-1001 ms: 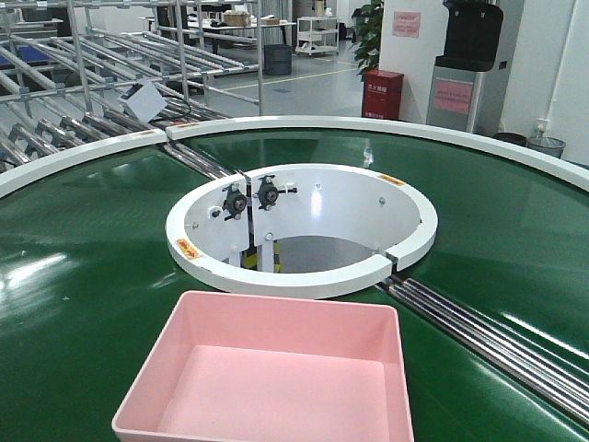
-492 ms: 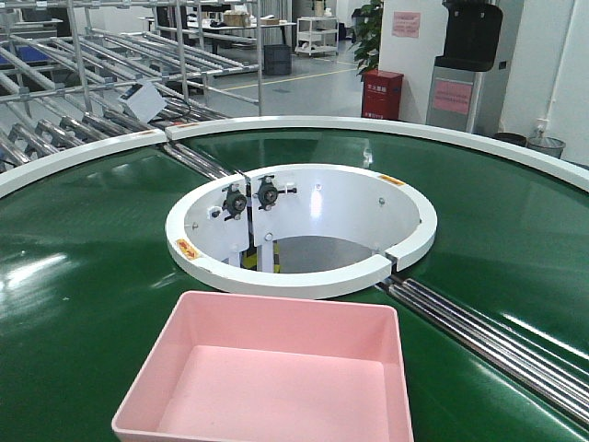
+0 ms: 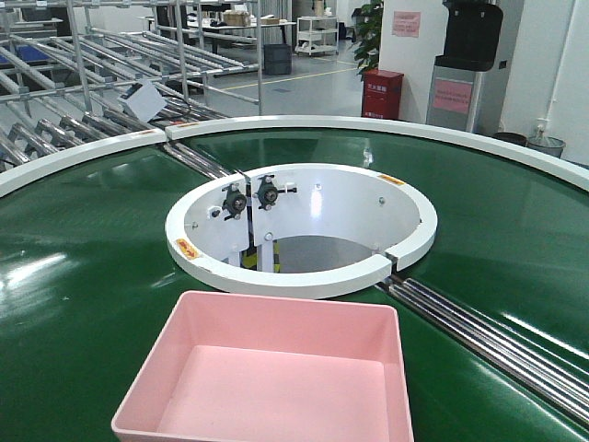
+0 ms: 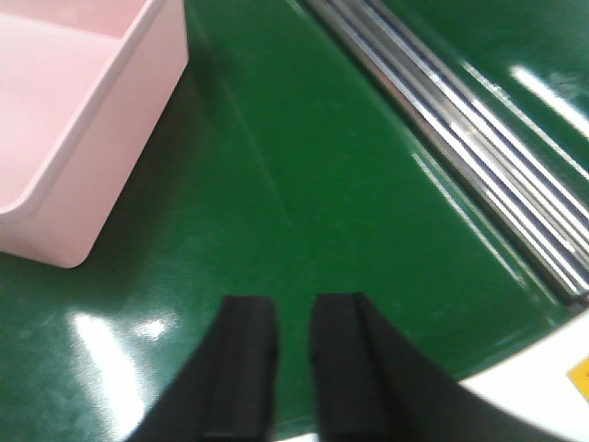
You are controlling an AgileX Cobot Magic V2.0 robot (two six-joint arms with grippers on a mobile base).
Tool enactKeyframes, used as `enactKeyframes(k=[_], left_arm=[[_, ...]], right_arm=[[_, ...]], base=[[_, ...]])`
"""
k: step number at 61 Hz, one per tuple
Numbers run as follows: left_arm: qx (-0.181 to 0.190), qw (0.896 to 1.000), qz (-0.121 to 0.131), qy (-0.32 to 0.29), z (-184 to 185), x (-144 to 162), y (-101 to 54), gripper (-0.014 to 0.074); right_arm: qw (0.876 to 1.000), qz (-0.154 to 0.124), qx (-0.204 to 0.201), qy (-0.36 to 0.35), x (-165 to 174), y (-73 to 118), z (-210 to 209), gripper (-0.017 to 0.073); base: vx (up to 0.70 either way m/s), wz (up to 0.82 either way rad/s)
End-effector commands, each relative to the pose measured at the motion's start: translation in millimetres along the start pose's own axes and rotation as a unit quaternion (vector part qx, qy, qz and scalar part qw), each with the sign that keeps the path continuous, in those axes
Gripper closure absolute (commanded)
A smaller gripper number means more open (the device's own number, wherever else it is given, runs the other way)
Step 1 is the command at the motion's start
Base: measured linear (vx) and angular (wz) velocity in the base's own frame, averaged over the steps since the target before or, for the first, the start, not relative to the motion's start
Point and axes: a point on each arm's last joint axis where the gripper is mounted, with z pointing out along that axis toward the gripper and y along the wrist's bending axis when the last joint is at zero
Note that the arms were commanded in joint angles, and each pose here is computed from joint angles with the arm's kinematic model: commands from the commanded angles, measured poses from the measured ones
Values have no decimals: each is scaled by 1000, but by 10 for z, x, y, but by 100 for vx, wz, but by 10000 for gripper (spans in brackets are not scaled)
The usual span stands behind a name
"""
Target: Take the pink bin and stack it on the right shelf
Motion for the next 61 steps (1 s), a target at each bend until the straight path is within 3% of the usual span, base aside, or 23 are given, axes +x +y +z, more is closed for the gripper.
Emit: enactKeyframes(k=[1,6,12,19,23,27,34,43,61], left_arm=[[23,998,20,-46,64,-183,-61,214],[54,997,44,-34,189,-202,-155,115],[92,993,73,-5,321,-261,-290,59],[118,986,107,47,465,-427,-421,50],[126,982,115,78,566,-546,-479,50],[128,980,118,99,661,-690,-514,50],[131,974,119,139,879,-899,-583,50],[132,972,119,152,1200,-1136,-670,50],[139,969,122,164,1779,-1440,-841,50]], right_arm=[[999,-23,-15,-32,-244,11,25,142],[998,-44,-39,-5,-328,40,148,22],[995,-66,-75,28,-423,89,255,-57],[986,-112,-111,55,-573,235,353,-68],[982,-138,-114,66,-665,327,418,-59],[981,-145,-107,75,-766,401,480,-50],[982,-132,-80,110,-941,492,619,-38],[986,-73,-58,140,-1237,569,778,-15],[971,-50,-82,217,-1580,740,1249,-8]], base=[[0,0],[0,0],[0,0],[0,0],[0,0],[0,0],[0,0],[0,0],[0,0]])
